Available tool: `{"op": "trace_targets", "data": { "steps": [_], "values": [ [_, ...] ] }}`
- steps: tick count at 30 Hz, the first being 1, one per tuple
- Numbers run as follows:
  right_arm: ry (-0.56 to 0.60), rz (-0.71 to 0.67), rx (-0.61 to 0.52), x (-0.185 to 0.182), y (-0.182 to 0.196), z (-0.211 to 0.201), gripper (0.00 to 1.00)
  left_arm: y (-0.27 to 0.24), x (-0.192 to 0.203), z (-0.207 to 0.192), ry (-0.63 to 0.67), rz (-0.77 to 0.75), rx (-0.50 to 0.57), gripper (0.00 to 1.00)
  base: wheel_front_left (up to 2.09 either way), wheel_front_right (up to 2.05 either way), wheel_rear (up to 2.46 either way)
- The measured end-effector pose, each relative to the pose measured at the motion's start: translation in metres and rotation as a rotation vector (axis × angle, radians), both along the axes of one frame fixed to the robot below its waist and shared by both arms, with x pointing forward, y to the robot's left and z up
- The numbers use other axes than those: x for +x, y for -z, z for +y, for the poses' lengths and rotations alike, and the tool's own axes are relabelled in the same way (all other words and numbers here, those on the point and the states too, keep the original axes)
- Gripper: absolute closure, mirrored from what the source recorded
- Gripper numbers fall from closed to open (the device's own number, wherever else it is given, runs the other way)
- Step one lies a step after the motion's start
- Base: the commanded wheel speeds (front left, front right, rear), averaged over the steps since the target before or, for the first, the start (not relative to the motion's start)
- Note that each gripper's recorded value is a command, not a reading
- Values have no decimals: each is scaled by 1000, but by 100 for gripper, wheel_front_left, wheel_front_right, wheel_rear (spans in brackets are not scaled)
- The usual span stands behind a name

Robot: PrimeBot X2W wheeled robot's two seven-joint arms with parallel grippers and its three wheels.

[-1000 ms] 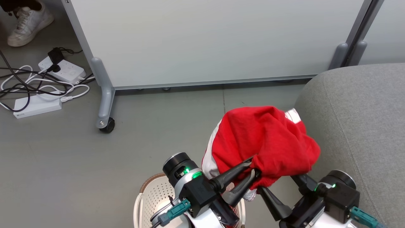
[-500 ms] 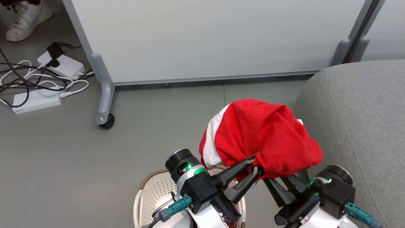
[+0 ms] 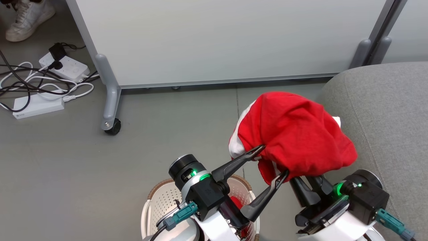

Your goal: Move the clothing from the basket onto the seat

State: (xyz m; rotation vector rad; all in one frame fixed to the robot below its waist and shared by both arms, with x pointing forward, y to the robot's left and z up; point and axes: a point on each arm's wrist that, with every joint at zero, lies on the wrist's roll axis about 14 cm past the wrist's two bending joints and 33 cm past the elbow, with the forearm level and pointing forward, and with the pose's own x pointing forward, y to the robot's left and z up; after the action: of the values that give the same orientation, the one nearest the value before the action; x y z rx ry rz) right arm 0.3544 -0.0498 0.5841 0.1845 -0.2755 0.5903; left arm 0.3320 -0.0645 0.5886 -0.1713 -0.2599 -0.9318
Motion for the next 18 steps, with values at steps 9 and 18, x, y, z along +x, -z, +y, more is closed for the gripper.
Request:
{"op": "trace_targets", "data": {
  "steps": [9,18],
  "values": [
    [80,-44,-2,7,-11,-18,100,-2,6,9,-43,-13,2,0,0,0,0],
    [226,-46,-40,17,-7,-58,100,14,11,26,-102,19,29,0,0,0,0]
  ]
}}
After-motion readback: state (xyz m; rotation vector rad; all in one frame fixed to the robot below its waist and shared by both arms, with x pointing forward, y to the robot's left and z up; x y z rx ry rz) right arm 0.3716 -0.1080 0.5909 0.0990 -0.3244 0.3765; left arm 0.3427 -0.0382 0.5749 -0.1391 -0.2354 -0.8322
